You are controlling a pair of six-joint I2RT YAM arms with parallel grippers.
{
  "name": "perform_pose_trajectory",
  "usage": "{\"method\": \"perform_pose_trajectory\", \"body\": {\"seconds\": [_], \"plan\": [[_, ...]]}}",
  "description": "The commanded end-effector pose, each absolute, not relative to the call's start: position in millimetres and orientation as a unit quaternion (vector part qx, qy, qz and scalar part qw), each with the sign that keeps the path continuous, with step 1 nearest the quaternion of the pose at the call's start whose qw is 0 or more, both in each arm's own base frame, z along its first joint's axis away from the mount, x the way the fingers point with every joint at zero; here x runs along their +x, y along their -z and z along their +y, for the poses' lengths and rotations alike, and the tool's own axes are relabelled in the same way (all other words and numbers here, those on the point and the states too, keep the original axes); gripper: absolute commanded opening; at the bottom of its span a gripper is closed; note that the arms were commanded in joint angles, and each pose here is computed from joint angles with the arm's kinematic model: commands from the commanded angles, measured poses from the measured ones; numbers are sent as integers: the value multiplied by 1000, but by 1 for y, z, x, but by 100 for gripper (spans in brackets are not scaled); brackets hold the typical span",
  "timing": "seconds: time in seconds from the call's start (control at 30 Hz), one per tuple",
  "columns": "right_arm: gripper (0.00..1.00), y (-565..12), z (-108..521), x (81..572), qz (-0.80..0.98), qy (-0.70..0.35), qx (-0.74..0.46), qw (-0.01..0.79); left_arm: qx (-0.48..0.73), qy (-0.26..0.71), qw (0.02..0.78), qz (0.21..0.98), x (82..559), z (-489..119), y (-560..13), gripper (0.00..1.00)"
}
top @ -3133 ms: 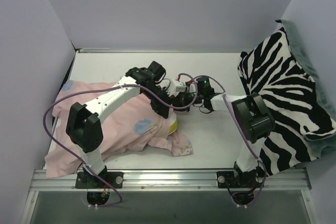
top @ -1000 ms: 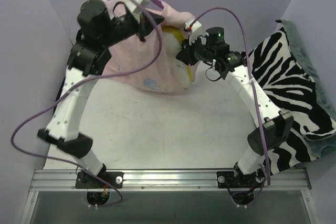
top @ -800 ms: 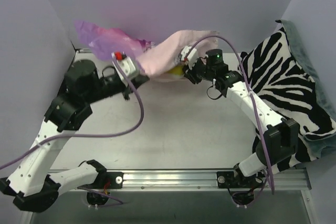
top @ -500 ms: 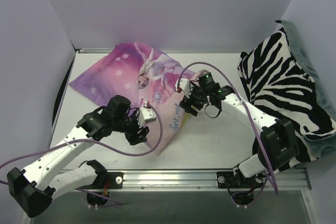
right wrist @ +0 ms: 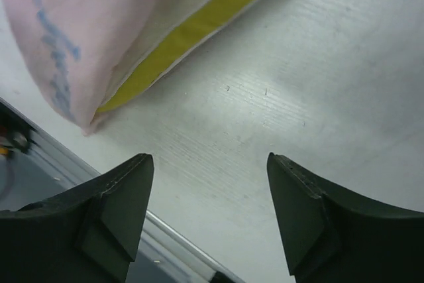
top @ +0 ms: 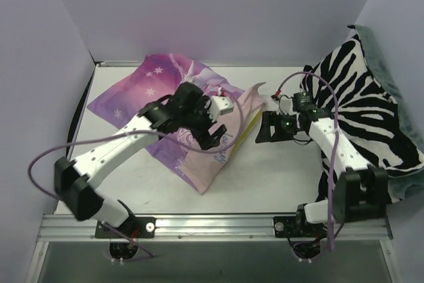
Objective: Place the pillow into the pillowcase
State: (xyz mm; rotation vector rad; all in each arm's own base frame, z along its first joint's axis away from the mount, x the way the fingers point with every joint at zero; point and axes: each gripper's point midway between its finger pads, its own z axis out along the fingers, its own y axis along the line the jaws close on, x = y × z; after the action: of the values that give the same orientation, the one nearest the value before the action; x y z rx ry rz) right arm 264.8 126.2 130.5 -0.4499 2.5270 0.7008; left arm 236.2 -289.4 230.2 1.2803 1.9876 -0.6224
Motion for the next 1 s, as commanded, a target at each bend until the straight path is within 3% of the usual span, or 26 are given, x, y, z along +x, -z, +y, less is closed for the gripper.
{"method": "perform_pose_trajectory", "body": {"seconds": [0.0, 0.23, 0.43, 0.53, 0.57, 0.6, 0.63, 0.8, 0.97], "plan": [[69, -108, 130, 268, 933, -340, 38, 109, 462, 225, 355, 781, 279, -328, -229, 97], [65, -98, 137, 326, 898, -386, 164, 133, 447, 204, 326, 808, 321, -383, -183, 98], [51, -60, 152, 353, 899, -374, 191, 122, 439, 171, 308, 826, 347, -381, -149, 97], [43, -42, 159, 357, 904, -368, 192, 105, 450, 223, 280, 818, 342, -387, -147, 58], [39, -39, 161, 358, 904, -369, 190, 101, 453, 244, 272, 813, 338, -389, -150, 32], [37, -35, 164, 362, 905, -370, 185, 99, 463, 286, 260, 797, 327, -396, -159, 21], [32, -33, 167, 366, 904, -374, 182, 99, 473, 303, 259, 786, 322, -399, -165, 2], [23, -56, 199, 395, 876, -434, 173, 116, 523, 430, 246, 694, 261, -426, -231, 0], [23, -118, 274, 397, 809, -554, 168, 103, 536, 560, 182, 605, 185, -461, -308, 0]]}}
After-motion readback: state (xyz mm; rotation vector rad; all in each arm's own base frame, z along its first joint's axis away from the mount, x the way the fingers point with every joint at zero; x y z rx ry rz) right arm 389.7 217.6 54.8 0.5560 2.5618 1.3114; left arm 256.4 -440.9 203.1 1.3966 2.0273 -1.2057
